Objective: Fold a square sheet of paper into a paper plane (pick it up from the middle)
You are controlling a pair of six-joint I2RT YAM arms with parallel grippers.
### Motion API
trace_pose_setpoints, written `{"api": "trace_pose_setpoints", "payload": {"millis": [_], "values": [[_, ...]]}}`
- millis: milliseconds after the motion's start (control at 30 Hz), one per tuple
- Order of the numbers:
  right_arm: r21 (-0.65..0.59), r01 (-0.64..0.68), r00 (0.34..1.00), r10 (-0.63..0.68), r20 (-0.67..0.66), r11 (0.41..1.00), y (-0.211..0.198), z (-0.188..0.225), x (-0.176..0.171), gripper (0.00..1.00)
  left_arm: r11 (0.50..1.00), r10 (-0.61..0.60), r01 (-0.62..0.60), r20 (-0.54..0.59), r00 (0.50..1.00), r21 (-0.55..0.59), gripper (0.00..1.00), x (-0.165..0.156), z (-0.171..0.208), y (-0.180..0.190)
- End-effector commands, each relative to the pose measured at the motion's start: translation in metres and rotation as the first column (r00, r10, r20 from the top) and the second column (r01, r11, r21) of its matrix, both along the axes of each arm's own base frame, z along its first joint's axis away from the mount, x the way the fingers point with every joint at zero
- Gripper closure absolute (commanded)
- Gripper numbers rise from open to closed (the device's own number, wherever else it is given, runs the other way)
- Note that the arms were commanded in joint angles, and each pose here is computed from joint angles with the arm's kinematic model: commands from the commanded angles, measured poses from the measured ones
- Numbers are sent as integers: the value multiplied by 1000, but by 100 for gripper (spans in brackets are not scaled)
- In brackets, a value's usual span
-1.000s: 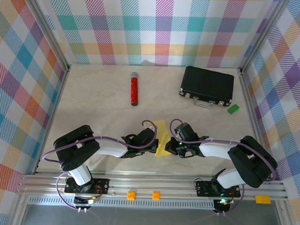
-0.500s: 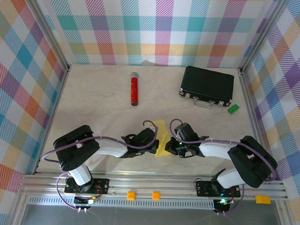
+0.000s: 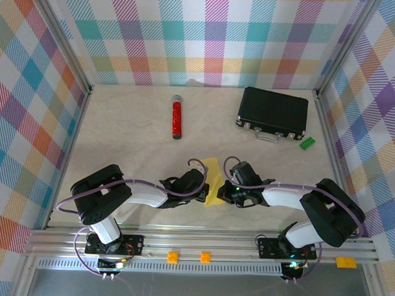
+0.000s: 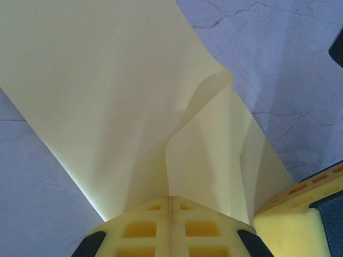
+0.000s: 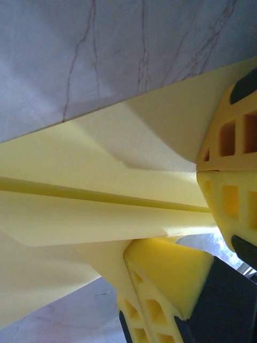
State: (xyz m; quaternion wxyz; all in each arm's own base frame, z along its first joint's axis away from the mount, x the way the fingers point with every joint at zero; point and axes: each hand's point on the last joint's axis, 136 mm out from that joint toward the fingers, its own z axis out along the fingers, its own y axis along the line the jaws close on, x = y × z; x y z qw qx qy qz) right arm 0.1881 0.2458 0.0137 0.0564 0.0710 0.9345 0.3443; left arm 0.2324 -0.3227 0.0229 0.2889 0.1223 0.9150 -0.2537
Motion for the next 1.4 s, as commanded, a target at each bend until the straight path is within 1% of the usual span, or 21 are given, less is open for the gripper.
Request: {"api": "trace_pose_setpoints", "payload": {"millis": [0,167,567,733,933,1000,1100,1167,1267,1367], "values": [[-101,-1,998,-4,-56,995,-22,-25,-17,96,1000,5,-5,15,1000,21,96,2,-3,11],[-110,-6,998,-1,-64,994,-24,-27,-19,96,1000,-3,3,39,999,10,96,5,8,9],[-104,-8,998,1,-64,995,-23,-27,-20,96,999,-41,40,40,998,11,96,5,3,2],[-108,-9,998,1,-68,994,-23,-27,-20,96,999,-19,18,31,999,48,96,5,-6,12],[-106,-16,998,8,-70,994,-23,-26,-21,96,999,-40,40,20,999,2,96,1,-13,7],[-106,-18,997,10,-72,994,-23,-25,-21,95,999,-43,43,-2,999,31,96,0,-20,8],[-101,-19,998,13,-63,995,-21,-23,-19,94,999,-37,37,-9,999,3,96,-5,-24,11],[-89,-23,998,18,-53,996,-19,-19,-17,93,999,-40,40,-19,999,9,96,-7,-25,12],[-74,-25,999,24,-25,997,-15,-9,-12,92,999,-36,36,-14,999,10,96,-7,-21,14],[-92,-24,1000,22,-13,996,-17,-6,-9,92,999,-32,32,6,999,-19,95,-4,-8,11]]}}
